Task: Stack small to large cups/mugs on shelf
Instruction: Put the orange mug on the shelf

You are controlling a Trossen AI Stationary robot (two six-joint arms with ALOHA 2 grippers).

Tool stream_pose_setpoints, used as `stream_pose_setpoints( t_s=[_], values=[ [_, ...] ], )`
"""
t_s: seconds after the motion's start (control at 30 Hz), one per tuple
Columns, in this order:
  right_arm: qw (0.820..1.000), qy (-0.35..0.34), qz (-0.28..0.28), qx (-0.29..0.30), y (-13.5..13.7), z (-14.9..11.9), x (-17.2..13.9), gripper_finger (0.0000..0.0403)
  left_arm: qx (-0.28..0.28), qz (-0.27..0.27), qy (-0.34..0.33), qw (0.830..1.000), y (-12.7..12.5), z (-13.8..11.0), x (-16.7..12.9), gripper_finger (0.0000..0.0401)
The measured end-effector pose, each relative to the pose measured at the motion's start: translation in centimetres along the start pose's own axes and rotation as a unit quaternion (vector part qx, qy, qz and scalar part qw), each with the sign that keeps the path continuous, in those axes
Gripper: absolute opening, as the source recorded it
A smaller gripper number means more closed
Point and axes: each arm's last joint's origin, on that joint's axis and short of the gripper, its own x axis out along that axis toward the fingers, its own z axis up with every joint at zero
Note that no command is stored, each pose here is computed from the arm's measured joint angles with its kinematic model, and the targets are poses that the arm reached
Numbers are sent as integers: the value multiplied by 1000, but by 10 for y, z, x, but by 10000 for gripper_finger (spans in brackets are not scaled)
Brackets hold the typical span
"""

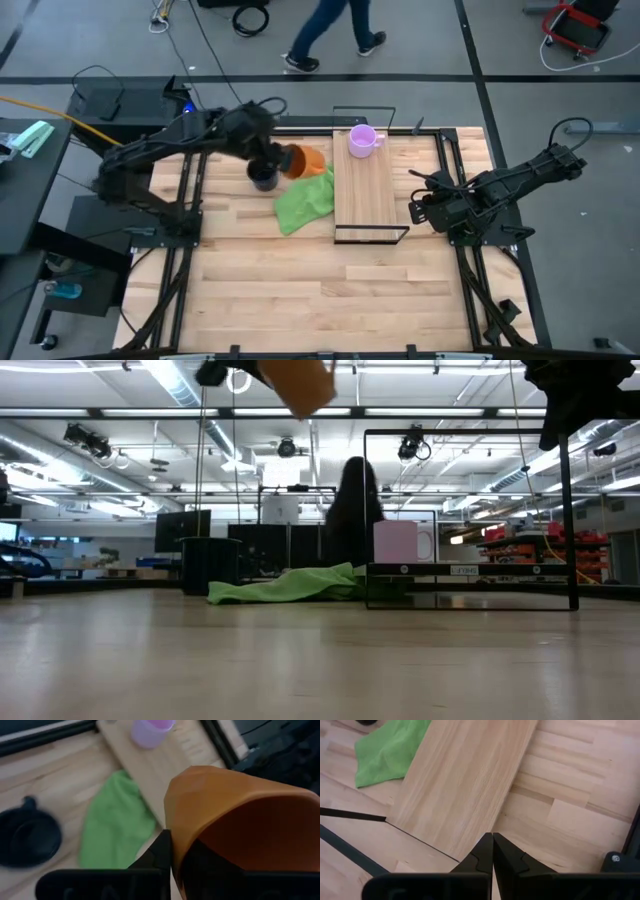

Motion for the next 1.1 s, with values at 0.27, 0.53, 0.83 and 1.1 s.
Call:
stream_pose_setpoints(
  t_s=[0.27,0.53,0.83,1.1],
  values=[
    [1000,0,0,14,0,0,0,16,9,-76,-11,997,-4,34,57,25],
    [999,0,0,39,0,0,0,16,1,-74,17,997,-1,50,115,25],
    [997,-15,1,73,0,1,0,16,28,-15,58,998,-14,76,152,25],
    [997,-20,2,75,0,1,0,16,45,38,128,990,-15,77,187,25]
  ],
)
